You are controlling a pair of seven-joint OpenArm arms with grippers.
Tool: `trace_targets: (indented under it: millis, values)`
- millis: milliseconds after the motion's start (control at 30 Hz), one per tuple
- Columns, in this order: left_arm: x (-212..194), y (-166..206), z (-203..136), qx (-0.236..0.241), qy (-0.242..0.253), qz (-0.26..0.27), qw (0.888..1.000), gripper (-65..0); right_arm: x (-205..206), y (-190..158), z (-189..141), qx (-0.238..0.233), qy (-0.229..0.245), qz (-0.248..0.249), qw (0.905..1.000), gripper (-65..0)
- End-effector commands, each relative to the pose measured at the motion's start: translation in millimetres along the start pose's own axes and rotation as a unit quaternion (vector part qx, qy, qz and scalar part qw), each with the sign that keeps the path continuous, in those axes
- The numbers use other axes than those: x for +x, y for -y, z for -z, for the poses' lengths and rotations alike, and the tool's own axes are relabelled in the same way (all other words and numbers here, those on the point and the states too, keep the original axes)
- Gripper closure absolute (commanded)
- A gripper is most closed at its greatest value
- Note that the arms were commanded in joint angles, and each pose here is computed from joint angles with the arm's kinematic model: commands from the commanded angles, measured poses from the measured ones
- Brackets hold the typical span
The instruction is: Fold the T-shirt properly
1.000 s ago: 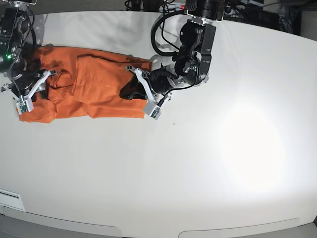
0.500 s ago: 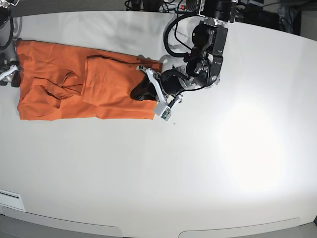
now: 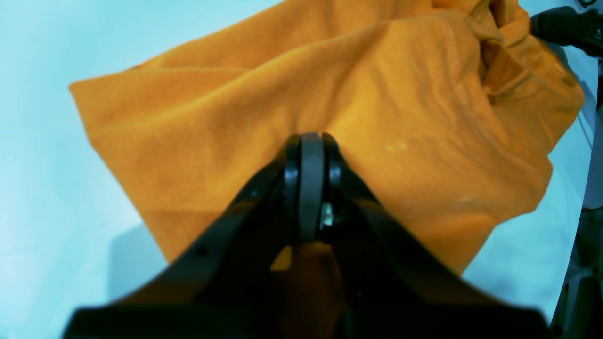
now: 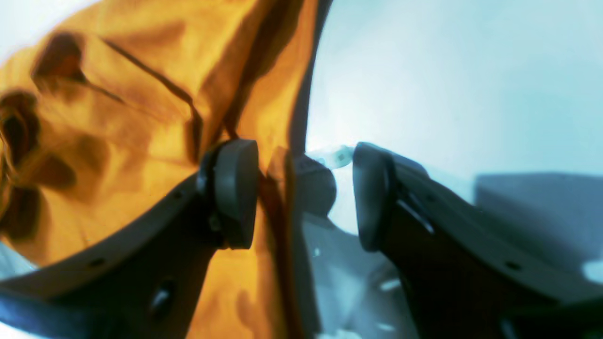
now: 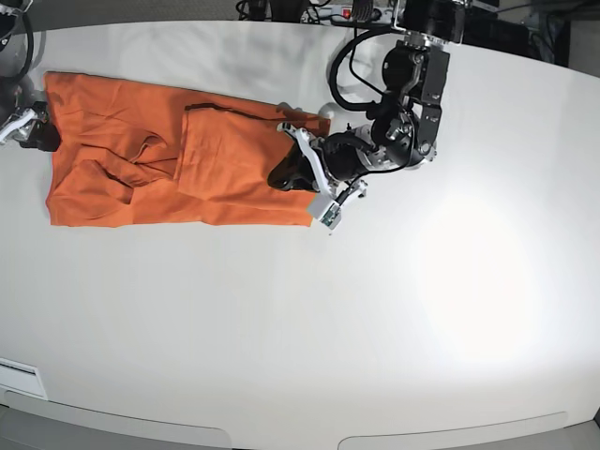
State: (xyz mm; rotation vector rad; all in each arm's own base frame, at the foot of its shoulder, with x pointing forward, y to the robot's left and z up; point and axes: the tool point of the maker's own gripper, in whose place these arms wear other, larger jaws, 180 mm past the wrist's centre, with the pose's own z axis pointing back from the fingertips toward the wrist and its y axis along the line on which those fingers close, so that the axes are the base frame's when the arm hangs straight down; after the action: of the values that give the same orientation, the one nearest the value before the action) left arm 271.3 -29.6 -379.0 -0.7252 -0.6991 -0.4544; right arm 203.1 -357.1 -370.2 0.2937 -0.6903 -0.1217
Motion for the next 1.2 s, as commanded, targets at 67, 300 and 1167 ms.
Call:
trace_targets:
  millis: [67,300,1167]
  values:
    - [-14,-9,-4,0.015,-0.038,0.005,0.999,0.0,17,4,-7,-0.004,0.016,-0.016,0.9997,-34.3]
    - [-12,-6,-4,0.01,-0.033,0.003,0.999,0.0,-2,4,12,0.013,-0.006,0.021,0.9997,-34.3]
    - [-8,4,-4,-0.018,-0.022,0.002,1.0,0.0,-29,-68,44,0.167,-0.063,0.065,0.9817,0.0]
